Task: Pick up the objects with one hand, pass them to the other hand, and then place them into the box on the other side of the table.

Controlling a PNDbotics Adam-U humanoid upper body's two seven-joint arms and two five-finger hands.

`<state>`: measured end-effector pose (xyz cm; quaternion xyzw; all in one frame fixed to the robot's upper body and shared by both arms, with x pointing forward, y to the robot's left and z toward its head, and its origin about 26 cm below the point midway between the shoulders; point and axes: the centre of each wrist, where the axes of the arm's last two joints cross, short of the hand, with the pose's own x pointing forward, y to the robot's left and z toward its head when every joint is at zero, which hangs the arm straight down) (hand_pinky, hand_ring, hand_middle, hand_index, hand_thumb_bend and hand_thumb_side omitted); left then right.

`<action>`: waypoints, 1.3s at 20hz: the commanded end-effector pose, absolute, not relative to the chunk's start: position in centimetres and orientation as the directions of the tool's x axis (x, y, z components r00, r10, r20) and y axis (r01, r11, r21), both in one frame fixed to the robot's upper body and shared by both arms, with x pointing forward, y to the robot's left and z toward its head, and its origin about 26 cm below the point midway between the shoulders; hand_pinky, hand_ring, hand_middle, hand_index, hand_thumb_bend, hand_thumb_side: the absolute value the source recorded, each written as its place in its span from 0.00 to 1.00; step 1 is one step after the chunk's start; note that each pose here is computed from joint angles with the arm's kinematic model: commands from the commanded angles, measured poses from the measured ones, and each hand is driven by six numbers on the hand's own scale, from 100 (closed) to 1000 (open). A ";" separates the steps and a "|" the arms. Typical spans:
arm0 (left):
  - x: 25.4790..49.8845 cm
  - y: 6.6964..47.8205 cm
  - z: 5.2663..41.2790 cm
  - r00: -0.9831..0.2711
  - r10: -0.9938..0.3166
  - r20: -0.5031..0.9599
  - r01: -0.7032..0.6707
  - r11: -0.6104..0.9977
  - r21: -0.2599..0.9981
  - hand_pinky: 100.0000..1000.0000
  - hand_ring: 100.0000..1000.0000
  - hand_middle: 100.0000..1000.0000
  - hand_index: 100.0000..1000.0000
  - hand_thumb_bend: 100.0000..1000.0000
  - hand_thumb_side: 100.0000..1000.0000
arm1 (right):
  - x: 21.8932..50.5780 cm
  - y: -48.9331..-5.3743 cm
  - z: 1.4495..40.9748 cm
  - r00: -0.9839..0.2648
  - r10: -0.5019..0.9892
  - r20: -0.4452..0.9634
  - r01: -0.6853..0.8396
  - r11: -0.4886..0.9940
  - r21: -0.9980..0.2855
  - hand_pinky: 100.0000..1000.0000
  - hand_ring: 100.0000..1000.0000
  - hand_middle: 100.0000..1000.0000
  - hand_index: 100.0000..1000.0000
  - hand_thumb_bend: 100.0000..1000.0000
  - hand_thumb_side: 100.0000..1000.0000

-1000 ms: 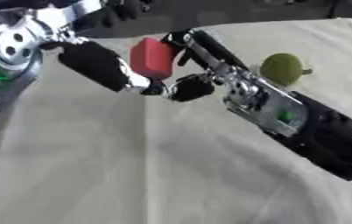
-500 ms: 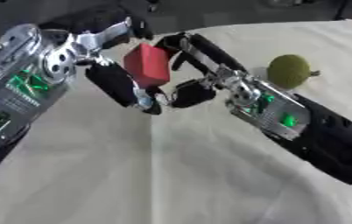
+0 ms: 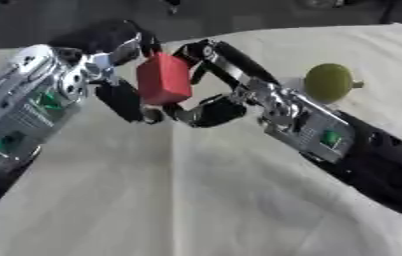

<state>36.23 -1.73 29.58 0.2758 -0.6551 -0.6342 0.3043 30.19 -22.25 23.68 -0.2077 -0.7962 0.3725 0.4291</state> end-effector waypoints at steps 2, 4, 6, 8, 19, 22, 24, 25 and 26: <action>36.7 -1.7 30.0 -0.642 -0.763 0.071 -0.011 0.101 0.995 0.67 0.58 0.53 0.64 0.32 0.00 | 29.9 -22.1 24.1 -0.574 0.631 0.522 0.006 0.640 -0.768 0.57 0.66 0.39 0.56 0.26 0.00; 36.9 -1.7 29.8 -0.633 -0.769 0.091 -0.017 0.131 0.991 0.64 0.52 0.44 0.55 0.16 0.00 | 29.9 -22.0 23.9 -0.575 0.630 0.522 0.000 0.638 -0.770 0.57 0.66 0.39 0.56 0.26 0.00; 37.1 -1.7 29.8 -0.628 -0.769 0.115 -0.021 0.165 0.986 0.63 0.49 0.38 0.48 0.10 0.00 | 29.9 -22.0 23.9 -0.577 0.630 0.519 -0.004 0.634 -0.774 0.57 0.66 0.40 0.56 0.26 0.00; 37.2 -1.6 29.7 -0.625 -0.768 0.139 -0.019 0.193 0.981 0.63 0.47 0.35 0.45 0.07 0.00 | 29.9 -22.0 23.9 -0.581 0.630 0.515 -0.005 0.630 -0.777 0.57 0.66 0.40 0.56 0.26 0.00; 38.9 -1.1 26.9 -0.604 -0.789 0.114 0.033 0.118 0.992 0.79 0.76 0.70 0.79 0.62 0.10 | 29.9 -22.5 24.1 -0.574 0.650 0.499 0.037 0.629 -0.777 0.57 0.65 0.39 0.56 0.26 0.00; 39.9 -0.5 25.6 -0.597 -0.801 0.048 0.048 0.023 0.999 0.87 0.84 0.77 0.83 0.92 0.29 | 29.9 -22.8 24.1 -0.551 0.676 0.490 0.069 0.622 -0.780 0.57 0.66 0.39 0.56 0.25 0.00; 40.5 0.1 25.2 -0.595 -0.804 0.007 0.051 -0.029 0.998 0.89 0.87 0.79 0.83 0.97 0.36 | 29.9 -22.8 24.3 -0.537 0.690 0.485 0.092 0.620 -0.779 0.57 0.66 0.39 0.56 0.25 0.00; 40.8 0.3 24.9 -0.594 -0.804 -0.013 0.054 -0.056 0.997 0.89 0.87 0.79 0.83 0.98 0.37 | 29.9 -22.8 24.4 -0.534 0.693 0.484 0.099 0.620 -0.778 0.57 0.66 0.39 0.56 0.25 0.00; 41.1 0.5 24.7 -0.594 -0.804 -0.031 0.056 -0.081 0.995 0.90 0.88 0.79 0.83 0.99 0.38 | 29.9 -22.8 24.4 -0.532 0.695 0.484 0.102 0.620 -0.778 0.57 0.66 0.39 0.56 0.25 0.00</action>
